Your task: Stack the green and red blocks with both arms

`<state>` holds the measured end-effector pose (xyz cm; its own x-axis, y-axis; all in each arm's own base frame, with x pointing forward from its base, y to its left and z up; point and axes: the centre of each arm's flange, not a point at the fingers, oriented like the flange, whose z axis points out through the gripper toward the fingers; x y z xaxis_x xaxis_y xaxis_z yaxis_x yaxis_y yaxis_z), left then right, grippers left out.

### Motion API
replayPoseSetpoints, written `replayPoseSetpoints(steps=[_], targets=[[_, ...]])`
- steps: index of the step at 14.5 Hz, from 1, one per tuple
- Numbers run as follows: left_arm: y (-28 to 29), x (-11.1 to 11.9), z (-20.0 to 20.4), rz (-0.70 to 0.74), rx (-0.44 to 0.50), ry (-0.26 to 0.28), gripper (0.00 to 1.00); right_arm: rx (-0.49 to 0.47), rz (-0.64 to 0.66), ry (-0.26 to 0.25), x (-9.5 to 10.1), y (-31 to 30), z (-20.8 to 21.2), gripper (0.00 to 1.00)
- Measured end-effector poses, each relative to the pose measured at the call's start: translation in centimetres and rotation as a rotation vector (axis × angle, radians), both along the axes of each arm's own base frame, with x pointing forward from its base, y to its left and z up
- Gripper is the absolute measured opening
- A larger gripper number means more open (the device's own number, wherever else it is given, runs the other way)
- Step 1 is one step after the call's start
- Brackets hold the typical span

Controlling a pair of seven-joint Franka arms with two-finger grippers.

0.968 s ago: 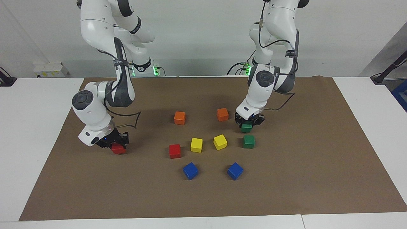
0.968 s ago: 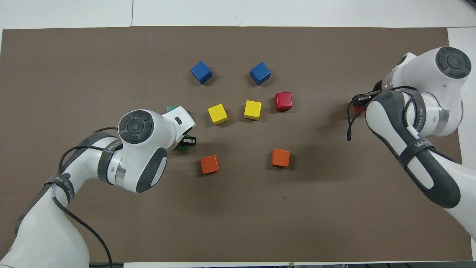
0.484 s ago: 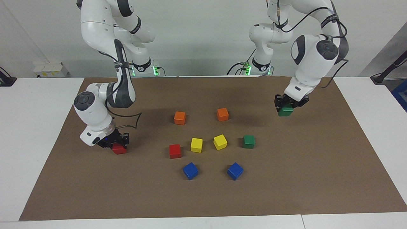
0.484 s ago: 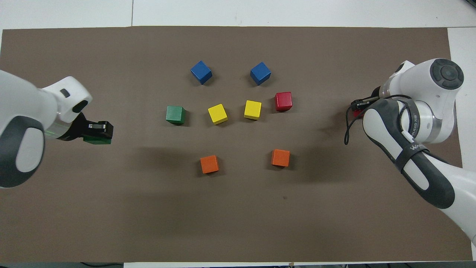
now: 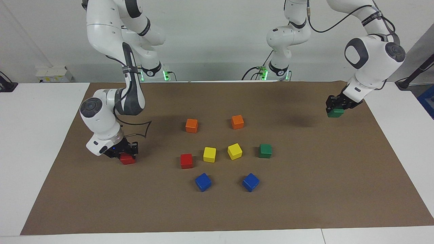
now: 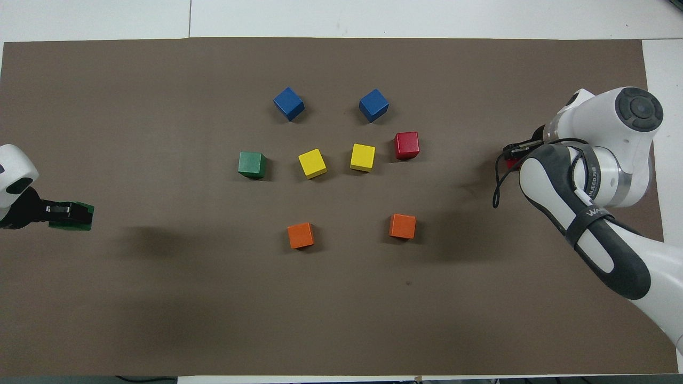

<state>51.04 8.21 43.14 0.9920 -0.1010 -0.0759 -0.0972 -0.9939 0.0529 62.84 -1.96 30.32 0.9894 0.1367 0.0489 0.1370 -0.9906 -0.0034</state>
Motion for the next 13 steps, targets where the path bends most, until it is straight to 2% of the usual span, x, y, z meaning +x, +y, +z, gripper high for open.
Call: replayPoseSetpoints(steps=[2,3,7,10,13], targets=[[-0.3,-0.4,-2.0,-0.003,0.004,-0.015,0.55,0.000,0.000,-0.007,0.0,0.0,0.0,0.56],[-0.5,-0.7,-2.9,-0.006,0.006,-0.022,0.55,0.000,0.000,-0.008,0.1,0.0,0.0,0.61],[-0.3,-1.8,-5.9,-0.014,0.014,-0.060,0.55,-0.001,0.000,-0.010,0.1,0.0,0.1,0.99],[1.2,-2.7,-7.8,-0.012,0.019,-0.084,0.55,-0.001,0.001,-0.010,0.3,0.1,1.4,1.00],[2.5,-3.0,-9.6,0.007,0.030,-0.118,0.55,0.001,0.014,0.016,1.3,1.2,6.8,1.00]])
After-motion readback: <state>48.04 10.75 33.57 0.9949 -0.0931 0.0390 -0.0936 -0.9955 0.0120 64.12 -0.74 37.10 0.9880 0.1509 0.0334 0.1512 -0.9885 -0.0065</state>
